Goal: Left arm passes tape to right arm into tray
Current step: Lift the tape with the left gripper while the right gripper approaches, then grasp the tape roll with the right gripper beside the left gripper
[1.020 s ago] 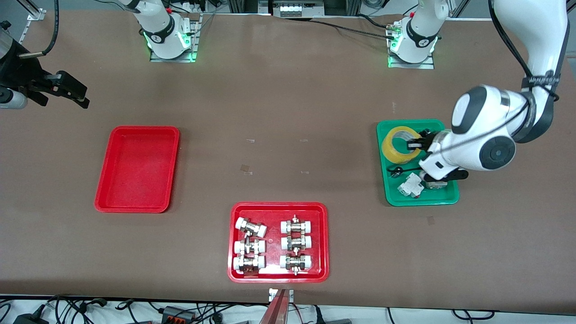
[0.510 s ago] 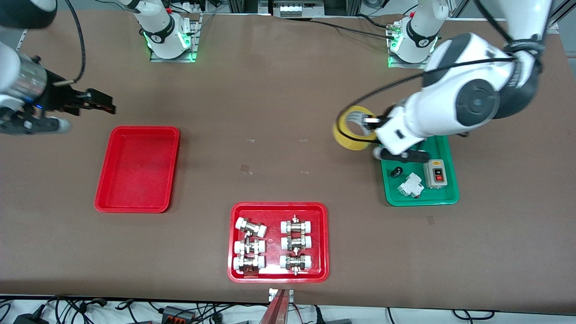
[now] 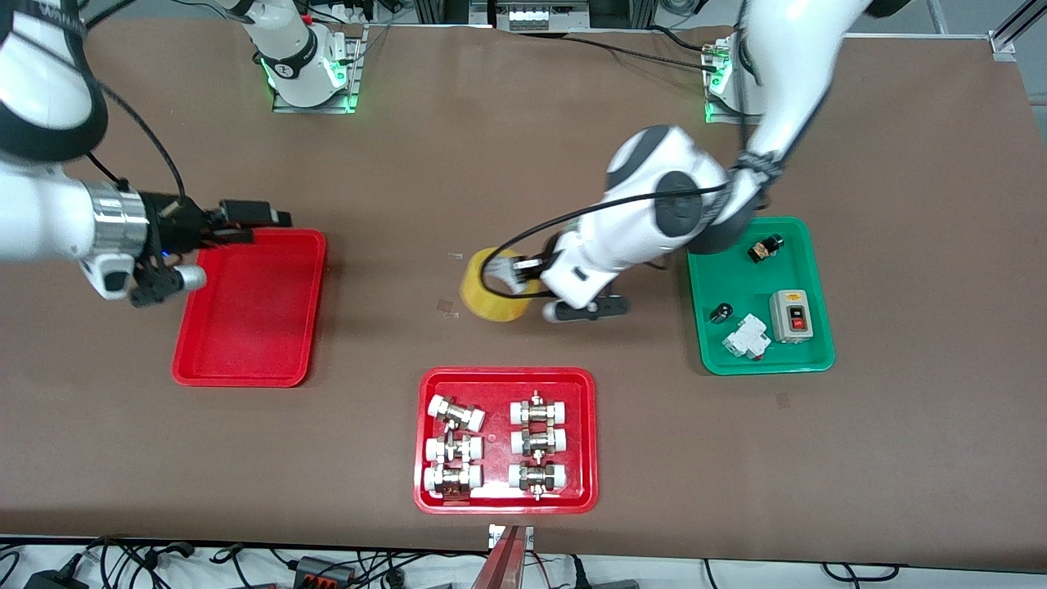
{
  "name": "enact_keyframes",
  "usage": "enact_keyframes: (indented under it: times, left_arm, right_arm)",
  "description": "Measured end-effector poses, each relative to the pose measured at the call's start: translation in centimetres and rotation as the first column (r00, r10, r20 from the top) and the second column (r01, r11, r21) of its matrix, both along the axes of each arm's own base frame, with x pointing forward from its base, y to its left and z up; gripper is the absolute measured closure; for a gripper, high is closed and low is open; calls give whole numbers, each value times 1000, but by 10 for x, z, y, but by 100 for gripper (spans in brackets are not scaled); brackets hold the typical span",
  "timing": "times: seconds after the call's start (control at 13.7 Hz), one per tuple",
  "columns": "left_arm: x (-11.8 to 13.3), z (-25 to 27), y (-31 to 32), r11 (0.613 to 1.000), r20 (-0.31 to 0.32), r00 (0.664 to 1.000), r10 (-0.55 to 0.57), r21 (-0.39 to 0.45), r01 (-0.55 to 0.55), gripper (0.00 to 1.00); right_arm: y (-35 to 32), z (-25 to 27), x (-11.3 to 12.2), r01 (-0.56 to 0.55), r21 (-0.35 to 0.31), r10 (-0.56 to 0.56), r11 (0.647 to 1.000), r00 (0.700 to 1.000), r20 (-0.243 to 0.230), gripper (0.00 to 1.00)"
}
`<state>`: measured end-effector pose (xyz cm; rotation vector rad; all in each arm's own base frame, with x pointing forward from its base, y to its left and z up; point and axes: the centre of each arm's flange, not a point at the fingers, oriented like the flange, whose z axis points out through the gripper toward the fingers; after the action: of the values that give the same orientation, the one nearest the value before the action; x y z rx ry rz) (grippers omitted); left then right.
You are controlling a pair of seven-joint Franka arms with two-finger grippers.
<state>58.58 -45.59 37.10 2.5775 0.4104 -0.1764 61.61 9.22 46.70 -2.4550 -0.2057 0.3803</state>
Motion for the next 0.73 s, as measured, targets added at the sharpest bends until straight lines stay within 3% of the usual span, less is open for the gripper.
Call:
enact_keyframes:
  times: [0.22, 0.36, 0.73]
  left_arm:
    - [-4, -12, -35, 982, -64, 981, 181, -51, -184, 78]
    - [1, -13, -47, 968, -100, 967, 234, -70, -242, 78]
    - [23, -48, -55, 951, -163, 948, 275, -99, -293, 78]
  right_arm:
    - [11, -40, 23, -20, 139, 10, 990, 997, 73, 0]
    - [22, -70, 35, -37, 203, 11, 979, 992, 128, 0]
    - [80, -112, 45, -78, 281, 1, 957, 964, 267, 0]
